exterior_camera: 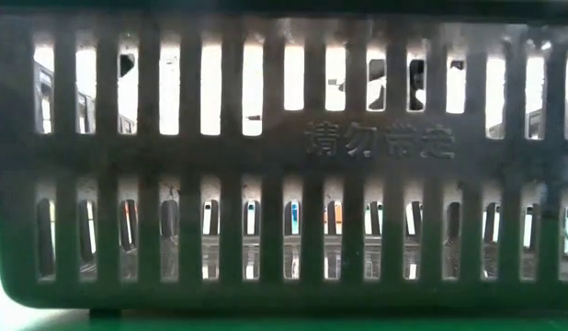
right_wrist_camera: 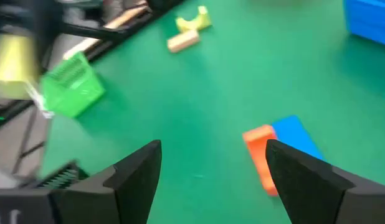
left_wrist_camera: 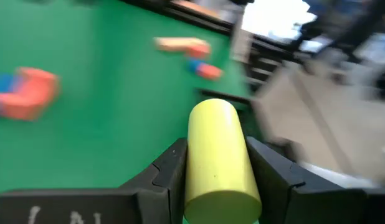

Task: Sort & place blocks by color
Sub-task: Put the bottom right green block into the green bin

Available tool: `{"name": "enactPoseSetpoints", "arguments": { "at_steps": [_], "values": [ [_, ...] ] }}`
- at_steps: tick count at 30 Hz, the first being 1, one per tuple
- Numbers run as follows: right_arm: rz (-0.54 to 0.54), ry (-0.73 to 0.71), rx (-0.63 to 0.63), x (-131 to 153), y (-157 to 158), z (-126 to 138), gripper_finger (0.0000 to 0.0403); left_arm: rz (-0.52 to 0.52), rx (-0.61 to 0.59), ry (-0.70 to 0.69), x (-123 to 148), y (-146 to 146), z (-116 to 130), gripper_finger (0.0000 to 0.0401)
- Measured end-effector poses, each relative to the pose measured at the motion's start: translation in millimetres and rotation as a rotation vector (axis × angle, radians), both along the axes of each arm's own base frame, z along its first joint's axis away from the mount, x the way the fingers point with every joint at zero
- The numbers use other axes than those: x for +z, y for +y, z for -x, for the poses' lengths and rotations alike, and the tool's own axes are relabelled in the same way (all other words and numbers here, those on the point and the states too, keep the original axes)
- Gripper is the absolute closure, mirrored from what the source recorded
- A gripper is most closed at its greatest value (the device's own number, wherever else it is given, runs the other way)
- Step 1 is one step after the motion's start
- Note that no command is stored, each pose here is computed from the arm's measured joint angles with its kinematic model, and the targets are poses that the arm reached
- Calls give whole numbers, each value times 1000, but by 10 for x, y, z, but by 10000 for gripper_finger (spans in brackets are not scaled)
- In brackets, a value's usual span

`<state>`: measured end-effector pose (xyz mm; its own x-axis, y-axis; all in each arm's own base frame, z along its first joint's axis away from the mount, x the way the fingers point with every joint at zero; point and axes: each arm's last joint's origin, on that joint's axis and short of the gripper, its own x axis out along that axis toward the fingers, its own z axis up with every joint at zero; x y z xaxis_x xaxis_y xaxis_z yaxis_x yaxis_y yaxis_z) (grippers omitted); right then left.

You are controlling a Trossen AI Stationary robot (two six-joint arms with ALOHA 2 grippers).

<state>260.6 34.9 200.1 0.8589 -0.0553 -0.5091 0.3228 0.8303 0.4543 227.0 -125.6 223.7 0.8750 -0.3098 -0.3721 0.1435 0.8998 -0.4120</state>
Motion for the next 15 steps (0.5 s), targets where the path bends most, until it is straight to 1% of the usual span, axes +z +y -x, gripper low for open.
{"name": "enactPoseSetpoints", "arguments": {
  "at_steps": [3, 6, 11, 12, 15],
  "values": [
    [23, 26, -26, -122, -16, 35, 130, 89, -113, 33, 80, -61, 117, 271],
    [32, 20, -43, -207, -29, 80, 131, 145, -154, 136, 59, -147, 248, 271],
    [18, -57, -40, -300, -32, 144, 131, 152, -167, 388, -101, -297, 518, 271],
    [17, -83, -37, -305, -28, 153, 131, 136, -174, 432, -134, -327, 581, 271],
    [31, -124, -21, -335, -27, 188, 131, 92, -245, 509, -187, -441, 763, 271]
  ]
}}
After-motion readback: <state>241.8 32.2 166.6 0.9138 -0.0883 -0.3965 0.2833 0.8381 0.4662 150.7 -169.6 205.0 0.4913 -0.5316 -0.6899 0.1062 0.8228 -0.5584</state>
